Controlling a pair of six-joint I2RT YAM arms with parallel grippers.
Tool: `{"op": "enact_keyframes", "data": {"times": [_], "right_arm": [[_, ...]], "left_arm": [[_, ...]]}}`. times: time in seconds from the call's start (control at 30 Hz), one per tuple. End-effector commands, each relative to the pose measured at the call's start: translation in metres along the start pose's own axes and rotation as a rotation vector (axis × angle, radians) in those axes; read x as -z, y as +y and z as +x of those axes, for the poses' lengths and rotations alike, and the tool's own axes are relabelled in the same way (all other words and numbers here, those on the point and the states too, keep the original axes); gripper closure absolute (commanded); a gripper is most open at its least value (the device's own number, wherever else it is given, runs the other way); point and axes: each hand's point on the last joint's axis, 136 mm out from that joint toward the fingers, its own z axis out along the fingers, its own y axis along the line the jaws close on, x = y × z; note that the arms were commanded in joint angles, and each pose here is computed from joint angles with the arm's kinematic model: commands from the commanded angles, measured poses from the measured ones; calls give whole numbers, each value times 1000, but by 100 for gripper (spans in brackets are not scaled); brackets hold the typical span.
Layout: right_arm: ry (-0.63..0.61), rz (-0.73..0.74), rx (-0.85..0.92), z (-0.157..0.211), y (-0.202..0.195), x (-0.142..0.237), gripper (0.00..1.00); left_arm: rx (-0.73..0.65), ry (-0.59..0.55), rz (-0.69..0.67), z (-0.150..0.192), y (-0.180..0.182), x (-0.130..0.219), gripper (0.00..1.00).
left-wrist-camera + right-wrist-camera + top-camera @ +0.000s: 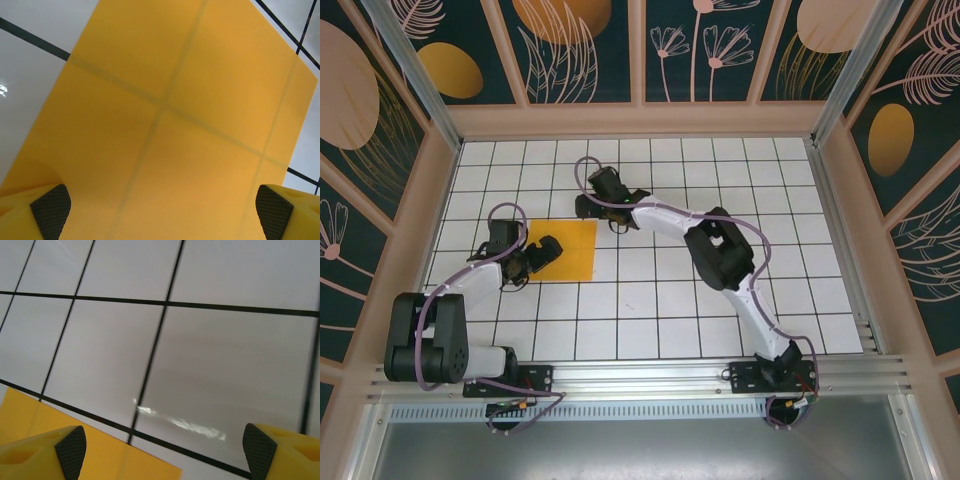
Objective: Fold a paper plane with a square sheet of paper (fold left side to right side)
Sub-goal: Pick up a square sheet of paper from the middle-left of the table.
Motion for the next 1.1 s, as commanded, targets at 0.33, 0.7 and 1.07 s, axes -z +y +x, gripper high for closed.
{"op": "enact_keyframes", "data": {"times": [0.33,0.7,1.07], "right_arm": [[145,6,17,46,12,-28,18],[235,-7,22,84,27,-6,22],[271,-49,35,97,39,14,23]], "left_arm": [[12,68,-8,19,7,-7,1],[9,68,-5,19,6,-7,2],[6,68,-3,19,5,-7,2]]}}
